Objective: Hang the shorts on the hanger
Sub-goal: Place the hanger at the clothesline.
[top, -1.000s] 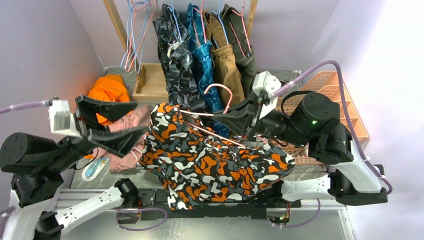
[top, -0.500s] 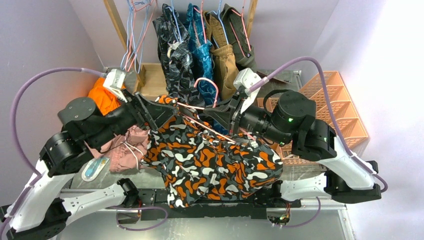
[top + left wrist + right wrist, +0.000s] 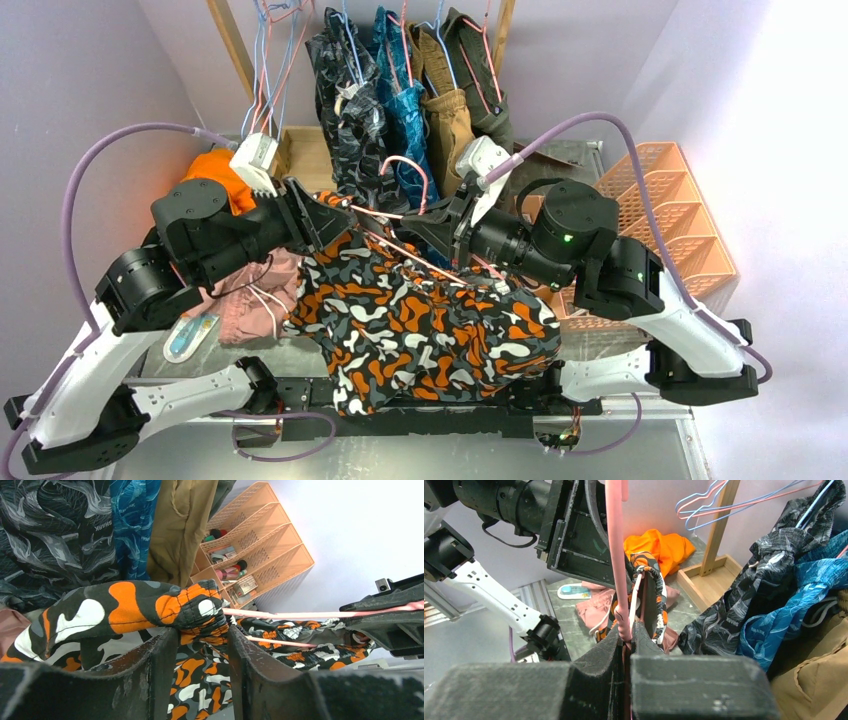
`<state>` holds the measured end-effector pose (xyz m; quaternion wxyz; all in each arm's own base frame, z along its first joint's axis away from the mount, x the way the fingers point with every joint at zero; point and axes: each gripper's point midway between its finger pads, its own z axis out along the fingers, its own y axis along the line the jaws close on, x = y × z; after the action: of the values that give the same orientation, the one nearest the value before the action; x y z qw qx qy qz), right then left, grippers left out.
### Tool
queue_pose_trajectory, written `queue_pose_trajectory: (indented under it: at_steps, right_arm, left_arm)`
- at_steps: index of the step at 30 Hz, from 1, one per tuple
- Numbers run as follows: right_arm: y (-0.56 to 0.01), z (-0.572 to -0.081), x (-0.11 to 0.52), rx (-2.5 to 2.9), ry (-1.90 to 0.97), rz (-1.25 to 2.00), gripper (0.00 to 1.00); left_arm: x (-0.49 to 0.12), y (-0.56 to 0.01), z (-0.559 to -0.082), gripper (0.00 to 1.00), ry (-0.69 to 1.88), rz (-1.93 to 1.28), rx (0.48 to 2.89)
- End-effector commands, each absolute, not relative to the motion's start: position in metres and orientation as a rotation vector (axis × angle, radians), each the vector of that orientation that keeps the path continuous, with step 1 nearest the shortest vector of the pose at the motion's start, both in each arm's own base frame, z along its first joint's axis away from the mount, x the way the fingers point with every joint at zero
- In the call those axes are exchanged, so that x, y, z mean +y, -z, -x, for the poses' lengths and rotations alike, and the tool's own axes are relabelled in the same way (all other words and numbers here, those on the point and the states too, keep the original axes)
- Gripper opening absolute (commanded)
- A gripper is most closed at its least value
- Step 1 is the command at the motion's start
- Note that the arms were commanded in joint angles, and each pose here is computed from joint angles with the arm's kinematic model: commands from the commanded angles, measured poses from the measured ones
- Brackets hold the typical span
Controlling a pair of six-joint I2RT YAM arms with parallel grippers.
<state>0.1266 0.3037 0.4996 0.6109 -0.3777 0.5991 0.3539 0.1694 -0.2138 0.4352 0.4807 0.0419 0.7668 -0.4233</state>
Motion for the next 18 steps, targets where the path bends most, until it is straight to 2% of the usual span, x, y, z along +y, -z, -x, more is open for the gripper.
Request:
queue_pose_trajectory:
  at_steps: [1,5,8,10,13,15,18]
  right_arm:
    - [-0.524,-0.126,0.303,1.316,-0.846,0.827,0.0]
    - [-0.523,-0.126,0.305,1.318,-0.844,0.831,0.0]
    - [-0.523,-0.126,0.305,1.318,-0.847,0.833,0.0]
    - [-0.523,-0.125,0.306,1.315,-0.852,0.837,0.0]
    - [-0.523,-0.124,0.306,1.313,-0.858,0.84,0.0]
    - [-0.521,-0.125,0.306,1.317,-0.854,0.839,0.0]
    - [-0.521,-0.126,0.304,1.315,-0.844,0.83,0.0]
  left_arm:
    - [-0.214,-0.438,-0.171,0.48,1.026,-0.103,1.873]
    - [-0.218,-0.441,-0.17,0.62,1.045,-0.118,1.868]
    - [-0.22,-0.439,-0.172,0.61,1.031,-0.122,1.88]
    - [-0.22,-0.436,-0.174,0.53,1.017,-0.125,1.889]
    - [-0.221,-0.432,-0.176,0.24,1.013,-0.123,1.89]
    - [-0.222,-0.435,-0.174,0.09,1.029,-0.13,1.877]
    - [-0.23,-0.448,-0.166,0.07,1.112,-0.178,1.826]
